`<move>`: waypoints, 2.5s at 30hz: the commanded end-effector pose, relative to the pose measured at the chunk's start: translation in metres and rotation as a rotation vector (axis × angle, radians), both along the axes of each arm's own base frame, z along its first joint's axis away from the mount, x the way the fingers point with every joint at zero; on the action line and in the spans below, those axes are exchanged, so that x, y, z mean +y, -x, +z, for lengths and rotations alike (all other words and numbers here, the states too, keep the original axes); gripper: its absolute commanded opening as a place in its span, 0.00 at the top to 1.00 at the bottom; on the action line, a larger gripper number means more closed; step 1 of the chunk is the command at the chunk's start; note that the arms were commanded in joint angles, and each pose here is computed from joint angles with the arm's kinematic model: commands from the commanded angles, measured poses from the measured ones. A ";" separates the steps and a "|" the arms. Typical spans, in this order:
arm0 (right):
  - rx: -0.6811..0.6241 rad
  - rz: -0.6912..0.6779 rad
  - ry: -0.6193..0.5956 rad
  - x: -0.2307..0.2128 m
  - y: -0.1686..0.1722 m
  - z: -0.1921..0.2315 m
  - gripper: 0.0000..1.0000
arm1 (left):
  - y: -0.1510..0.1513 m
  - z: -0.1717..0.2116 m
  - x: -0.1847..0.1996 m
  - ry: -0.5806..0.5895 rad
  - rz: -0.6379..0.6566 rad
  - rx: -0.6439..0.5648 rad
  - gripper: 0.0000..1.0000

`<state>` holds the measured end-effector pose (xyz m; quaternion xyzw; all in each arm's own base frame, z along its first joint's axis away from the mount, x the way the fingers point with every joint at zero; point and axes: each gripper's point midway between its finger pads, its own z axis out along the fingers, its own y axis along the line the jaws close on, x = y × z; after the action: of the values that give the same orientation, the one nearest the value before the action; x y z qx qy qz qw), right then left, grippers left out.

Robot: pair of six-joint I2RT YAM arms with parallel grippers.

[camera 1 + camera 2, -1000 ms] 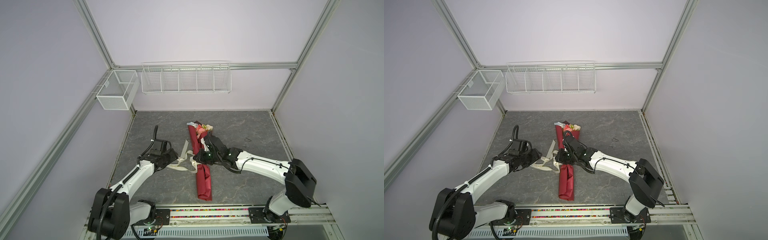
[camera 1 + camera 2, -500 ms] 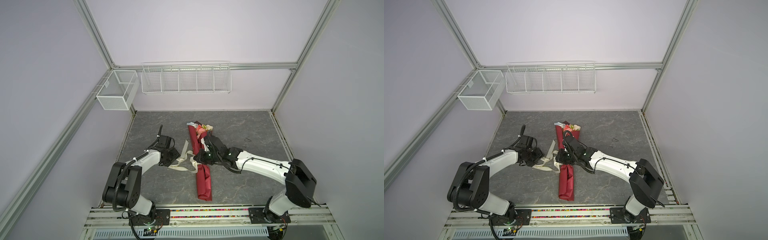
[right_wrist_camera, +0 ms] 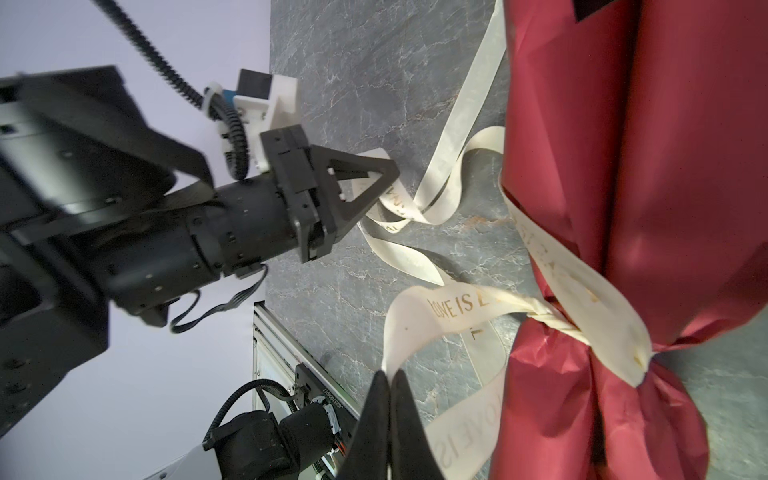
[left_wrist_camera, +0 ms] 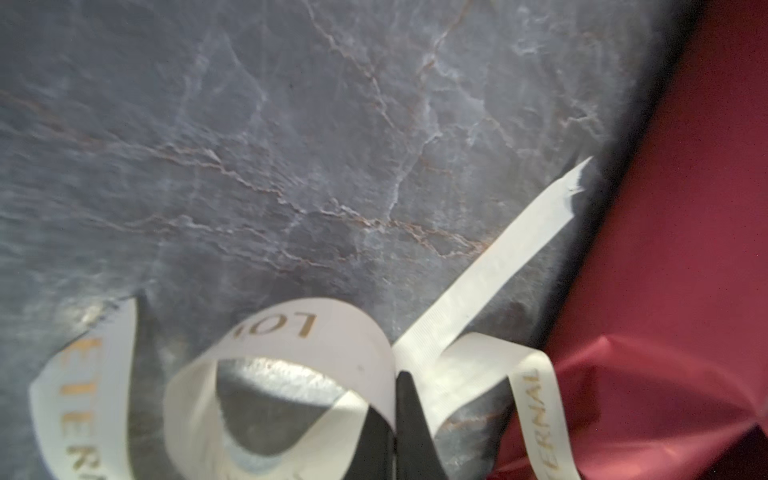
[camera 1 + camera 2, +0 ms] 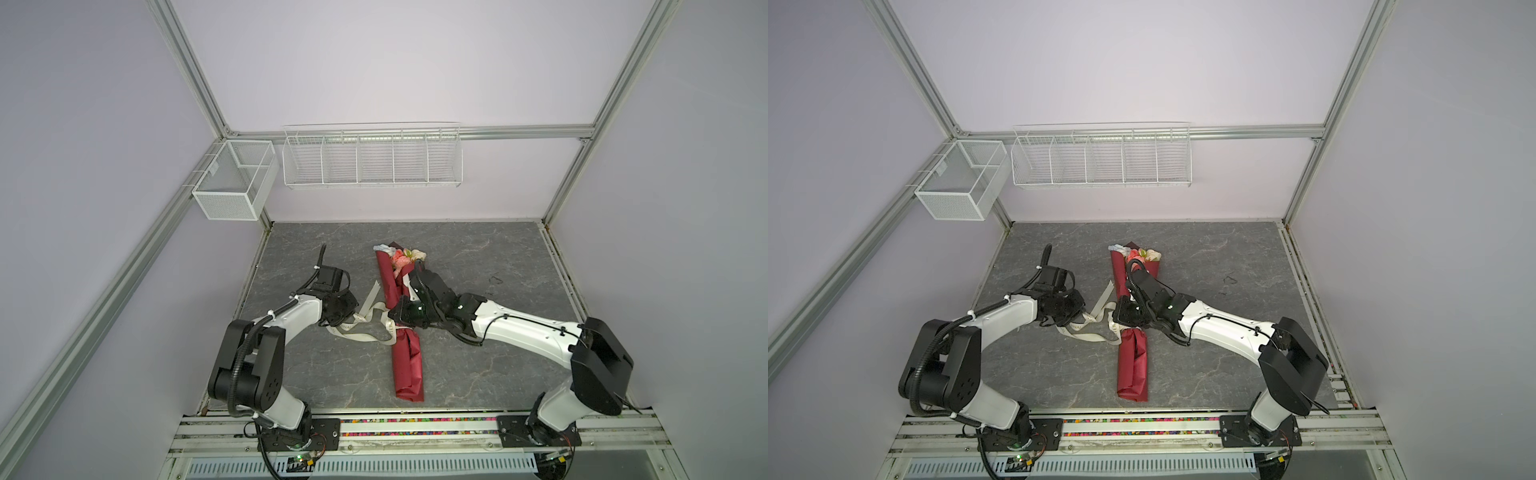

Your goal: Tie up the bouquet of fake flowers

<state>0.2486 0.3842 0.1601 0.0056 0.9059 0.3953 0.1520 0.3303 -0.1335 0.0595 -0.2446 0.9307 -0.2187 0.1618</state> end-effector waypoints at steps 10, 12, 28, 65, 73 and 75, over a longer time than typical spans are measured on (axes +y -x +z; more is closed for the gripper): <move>-0.045 -0.046 -0.009 -0.011 -0.013 0.017 0.93 | 0.029 0.110 -0.006 0.129 -0.106 -0.391 1.00; -0.052 -0.047 -0.007 -0.011 -0.014 0.018 0.93 | 0.039 0.124 -0.007 0.152 -0.126 -0.440 1.00; -0.052 -0.043 -0.010 -0.014 -0.023 0.019 0.93 | 0.135 0.195 -0.080 -0.118 -0.708 -0.844 0.96; 0.030 0.029 -0.115 -0.010 -0.015 0.014 0.93 | 0.138 0.154 -0.097 0.139 -0.689 -0.795 0.43; 0.030 0.039 -0.124 -0.005 -0.012 0.014 0.93 | 0.124 0.138 -0.119 0.169 -0.764 -0.805 0.36; 0.026 0.039 -0.128 -0.004 -0.012 0.016 0.93 | 0.120 0.131 -0.121 0.162 -0.761 -0.793 0.33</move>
<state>0.2643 0.3772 0.1614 0.0055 0.8913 0.4352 0.1267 0.2082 -0.2442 0.1779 0.1934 0.8237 -0.3759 0.3778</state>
